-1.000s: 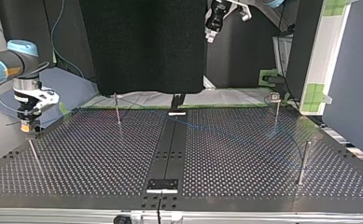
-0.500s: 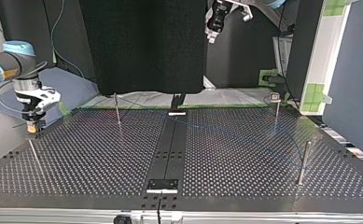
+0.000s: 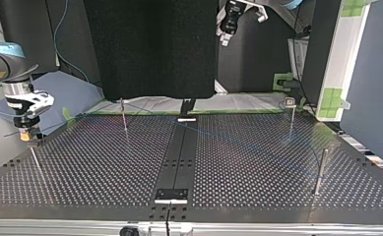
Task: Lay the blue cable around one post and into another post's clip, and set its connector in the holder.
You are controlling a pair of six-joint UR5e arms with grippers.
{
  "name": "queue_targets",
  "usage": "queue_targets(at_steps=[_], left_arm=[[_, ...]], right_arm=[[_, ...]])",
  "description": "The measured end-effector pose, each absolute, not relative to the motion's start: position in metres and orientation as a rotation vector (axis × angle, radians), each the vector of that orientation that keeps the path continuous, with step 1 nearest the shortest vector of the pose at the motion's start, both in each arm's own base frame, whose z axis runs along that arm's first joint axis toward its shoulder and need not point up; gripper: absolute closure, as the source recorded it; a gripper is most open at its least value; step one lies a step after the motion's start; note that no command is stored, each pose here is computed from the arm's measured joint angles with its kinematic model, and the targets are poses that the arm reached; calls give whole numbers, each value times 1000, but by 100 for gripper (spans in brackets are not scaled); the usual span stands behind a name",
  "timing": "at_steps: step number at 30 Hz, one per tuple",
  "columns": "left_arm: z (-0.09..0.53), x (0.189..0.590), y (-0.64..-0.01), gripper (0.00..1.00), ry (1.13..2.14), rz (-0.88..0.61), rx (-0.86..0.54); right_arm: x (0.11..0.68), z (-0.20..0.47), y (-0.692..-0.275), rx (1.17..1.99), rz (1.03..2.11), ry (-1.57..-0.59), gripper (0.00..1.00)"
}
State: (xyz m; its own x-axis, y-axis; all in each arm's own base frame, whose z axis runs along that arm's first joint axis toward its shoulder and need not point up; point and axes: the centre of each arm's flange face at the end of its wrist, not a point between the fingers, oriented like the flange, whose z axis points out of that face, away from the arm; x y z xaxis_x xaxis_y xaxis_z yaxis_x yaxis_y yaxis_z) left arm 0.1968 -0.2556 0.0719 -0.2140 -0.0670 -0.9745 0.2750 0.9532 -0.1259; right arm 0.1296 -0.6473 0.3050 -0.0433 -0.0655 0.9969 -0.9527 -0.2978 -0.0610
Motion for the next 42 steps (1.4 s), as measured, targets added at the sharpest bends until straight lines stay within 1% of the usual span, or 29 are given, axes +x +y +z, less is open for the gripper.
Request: queue_targets(at_steps=[12, 27, 35, 42], left_arm=[[71, 197, -253, 0, 1775, -305, 152], [70, 197, -252, 0, 1780, -298, 152], [70, 198, -252, 0, 1780, -295, 150], [70, 198, -251, 0, 1782, -289, 151]], right_arm=[[125, 312, -653, 1478, 1507, -1059, 100], [128, 286, -667, 1516, 1504, -1087, 100], [129, 289, -670, 1518, 1509, -1078, 100], [131, 292, -671, 1522, 1529, -1048, 100]])
